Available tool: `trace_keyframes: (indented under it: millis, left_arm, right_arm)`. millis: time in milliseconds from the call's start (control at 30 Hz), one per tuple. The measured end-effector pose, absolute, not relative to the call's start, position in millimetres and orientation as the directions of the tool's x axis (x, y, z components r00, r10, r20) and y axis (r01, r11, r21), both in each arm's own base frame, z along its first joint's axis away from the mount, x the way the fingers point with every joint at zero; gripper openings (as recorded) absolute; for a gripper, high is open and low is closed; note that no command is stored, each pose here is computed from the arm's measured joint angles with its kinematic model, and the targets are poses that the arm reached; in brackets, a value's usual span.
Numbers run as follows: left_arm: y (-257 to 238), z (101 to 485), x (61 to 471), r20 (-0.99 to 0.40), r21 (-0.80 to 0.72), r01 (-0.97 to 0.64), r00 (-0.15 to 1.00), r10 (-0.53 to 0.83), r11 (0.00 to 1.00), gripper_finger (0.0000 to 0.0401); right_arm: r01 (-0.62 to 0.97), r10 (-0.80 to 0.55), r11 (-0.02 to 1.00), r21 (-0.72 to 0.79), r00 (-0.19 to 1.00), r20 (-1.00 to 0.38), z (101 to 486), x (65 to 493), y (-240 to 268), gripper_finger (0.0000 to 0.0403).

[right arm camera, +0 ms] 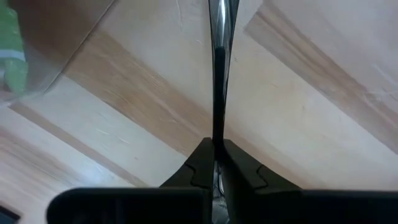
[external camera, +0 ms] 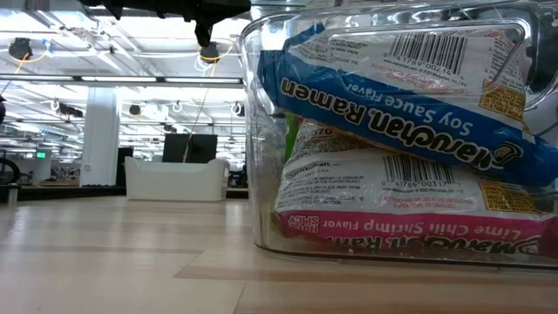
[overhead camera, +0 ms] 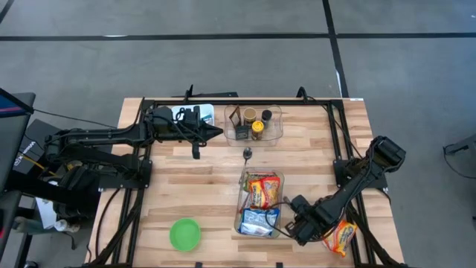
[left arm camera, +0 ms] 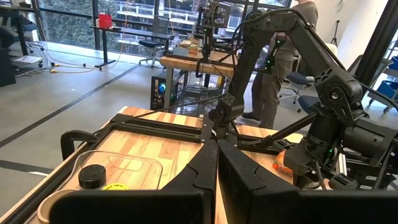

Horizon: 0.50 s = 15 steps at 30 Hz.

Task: Pick & Place Food Item
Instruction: Put the bottom black spoon into the white bin

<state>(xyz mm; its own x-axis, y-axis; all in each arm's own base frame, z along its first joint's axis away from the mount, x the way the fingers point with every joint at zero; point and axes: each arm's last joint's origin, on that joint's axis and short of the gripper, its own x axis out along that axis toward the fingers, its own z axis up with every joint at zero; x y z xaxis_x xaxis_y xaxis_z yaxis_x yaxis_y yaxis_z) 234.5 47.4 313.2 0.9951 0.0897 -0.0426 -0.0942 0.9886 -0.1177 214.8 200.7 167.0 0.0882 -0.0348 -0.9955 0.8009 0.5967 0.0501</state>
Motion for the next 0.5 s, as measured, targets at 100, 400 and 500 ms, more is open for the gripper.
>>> trace_keyframes:
  millis: [100, 400, 500]
  left_arm:
    - [47.4, 313.2, 234.5, -0.043, -0.118, -0.094, 0.995, 0.090, 0.989, 0.0008]
    - [47.4, 313.2, 234.5, -0.043, -0.118, -0.094, 0.995, 0.090, 0.989, 0.0008]
    - [47.4, 313.2, 234.6, -0.043, -0.118, -0.094, 0.995, 0.090, 0.989, 0.0008]
  right_arm:
    - [0.801, -0.048, 0.597, 0.052, 0.101, -0.994, 167.0, 215.2, 200.3, 0.0012]
    - [0.802, -0.084, 0.594, 0.063, 0.140, -0.986, 167.2, 217.1, 198.9, 0.0012]
    - [0.802, -0.090, 0.594, 0.064, 0.145, -0.985, 167.3, 217.2, 198.7, 0.0012]
